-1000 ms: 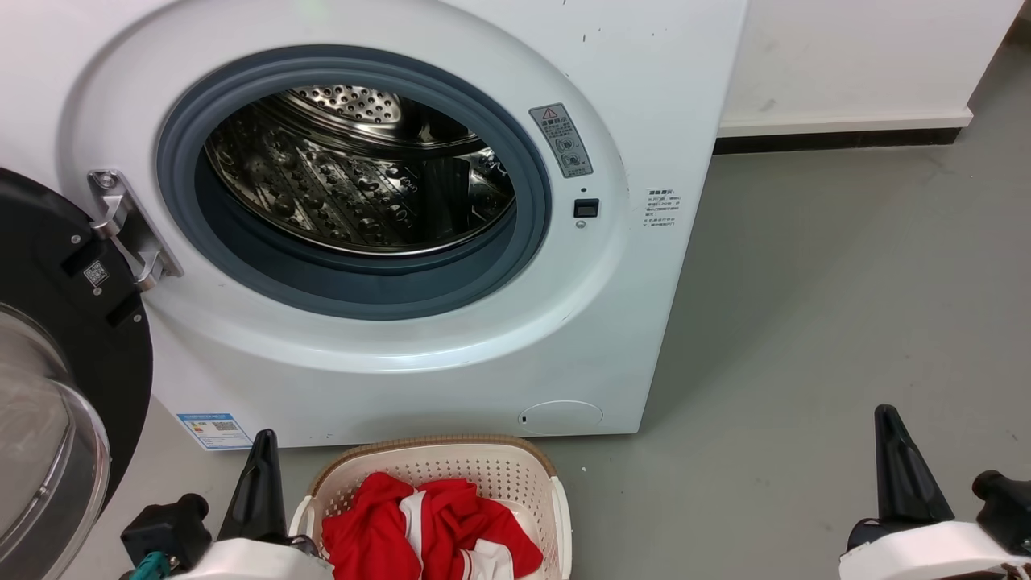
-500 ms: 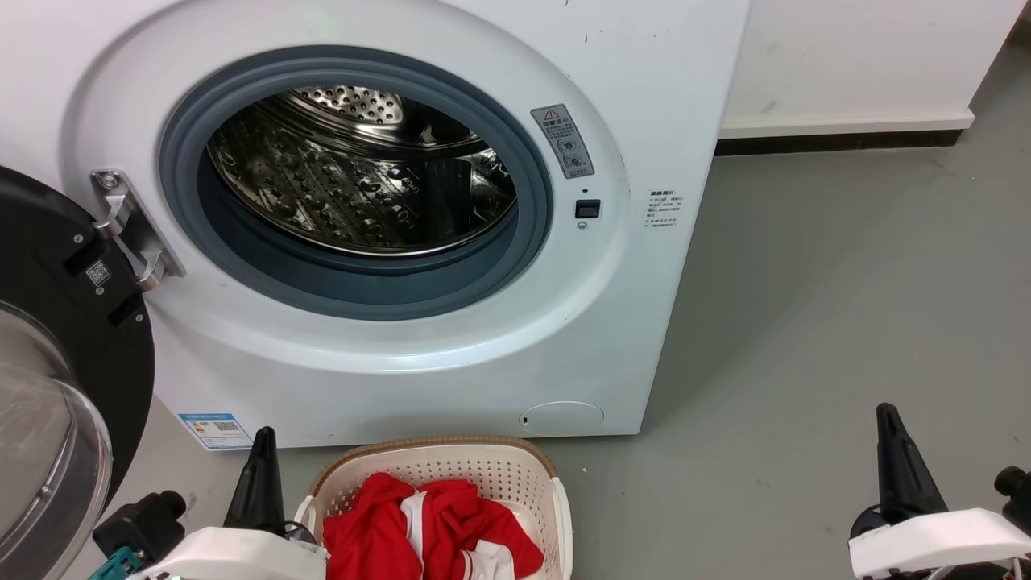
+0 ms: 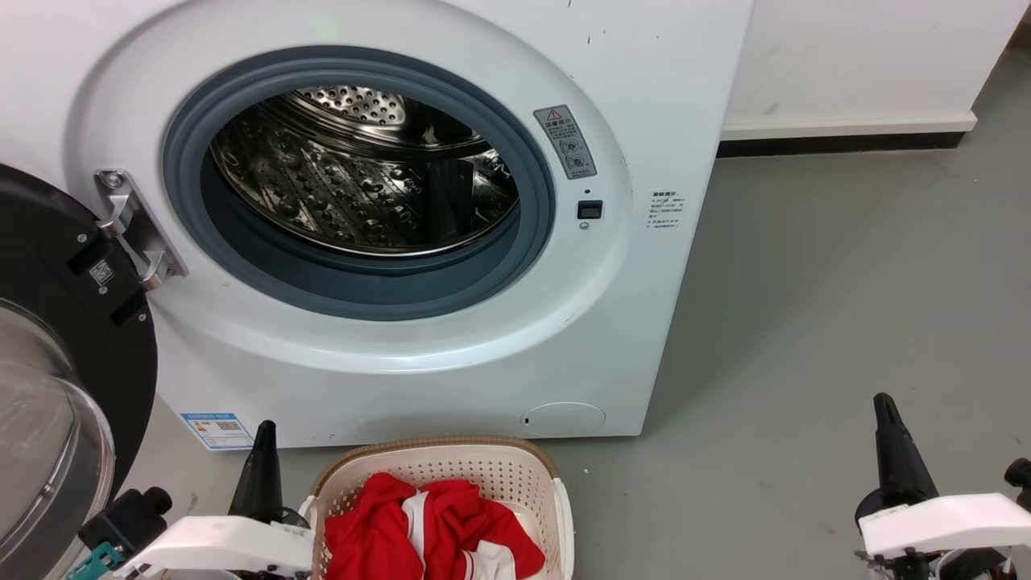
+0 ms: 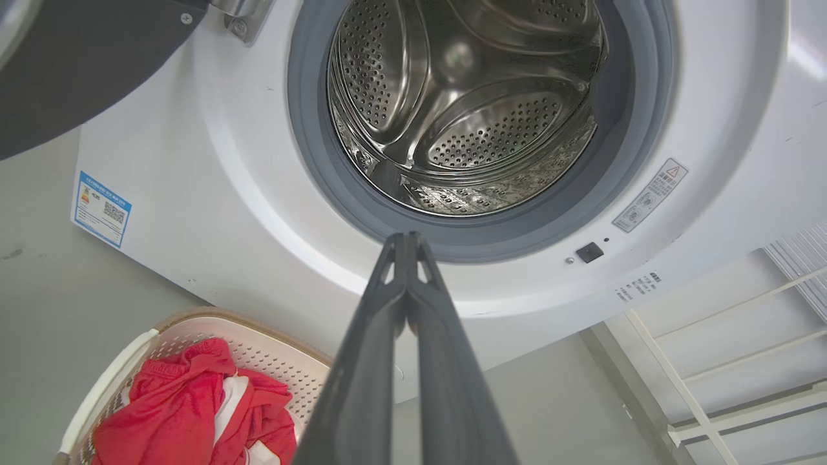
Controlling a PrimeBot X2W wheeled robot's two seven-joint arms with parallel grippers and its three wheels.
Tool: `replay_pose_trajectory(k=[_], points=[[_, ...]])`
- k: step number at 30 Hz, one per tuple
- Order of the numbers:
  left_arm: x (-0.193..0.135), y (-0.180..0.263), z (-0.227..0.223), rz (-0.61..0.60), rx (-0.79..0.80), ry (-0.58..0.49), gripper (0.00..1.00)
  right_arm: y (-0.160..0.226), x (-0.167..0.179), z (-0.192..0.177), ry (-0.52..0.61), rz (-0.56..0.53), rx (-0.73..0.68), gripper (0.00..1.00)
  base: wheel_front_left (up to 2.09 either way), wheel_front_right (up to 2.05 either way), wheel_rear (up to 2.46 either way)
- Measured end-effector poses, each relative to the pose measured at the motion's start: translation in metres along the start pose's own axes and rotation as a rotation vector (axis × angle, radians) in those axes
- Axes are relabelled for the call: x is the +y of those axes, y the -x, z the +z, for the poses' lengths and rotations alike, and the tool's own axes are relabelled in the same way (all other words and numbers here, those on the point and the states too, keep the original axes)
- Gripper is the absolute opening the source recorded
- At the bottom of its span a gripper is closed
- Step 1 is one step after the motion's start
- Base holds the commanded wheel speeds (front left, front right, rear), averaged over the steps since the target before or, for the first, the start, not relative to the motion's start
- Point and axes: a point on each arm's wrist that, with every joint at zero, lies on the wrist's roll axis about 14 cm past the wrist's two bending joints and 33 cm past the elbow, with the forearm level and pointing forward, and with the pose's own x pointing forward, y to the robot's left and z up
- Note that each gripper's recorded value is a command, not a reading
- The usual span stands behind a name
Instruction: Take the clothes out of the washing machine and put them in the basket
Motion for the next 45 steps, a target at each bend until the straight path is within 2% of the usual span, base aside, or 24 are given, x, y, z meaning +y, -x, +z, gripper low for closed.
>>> replay_pose_trajectory(k=[14, 15, 45], points=[[-0.001, -0.005, 0.001, 0.002, 0.011, 0.184, 0.0, -0.005, 0.002, -0.001, -0.19, -0.003, 0.015, 0.0, 0.0, 0.0, 0.0], [-0.002, -0.006, 0.002, -0.001, 0.012, 0.221, 0.0, -0.005, 0.001, -0.003, -0.226, -0.007, 0.021, 0.0, 0.0, 0.0, 0.0], [-0.007, -0.012, 0.004, -0.021, 0.032, 0.553, 0.0, -0.014, 0.009, -0.005, -0.571, 0.009, 0.054, 0.0, 0.0, 0.0, 0.0]])
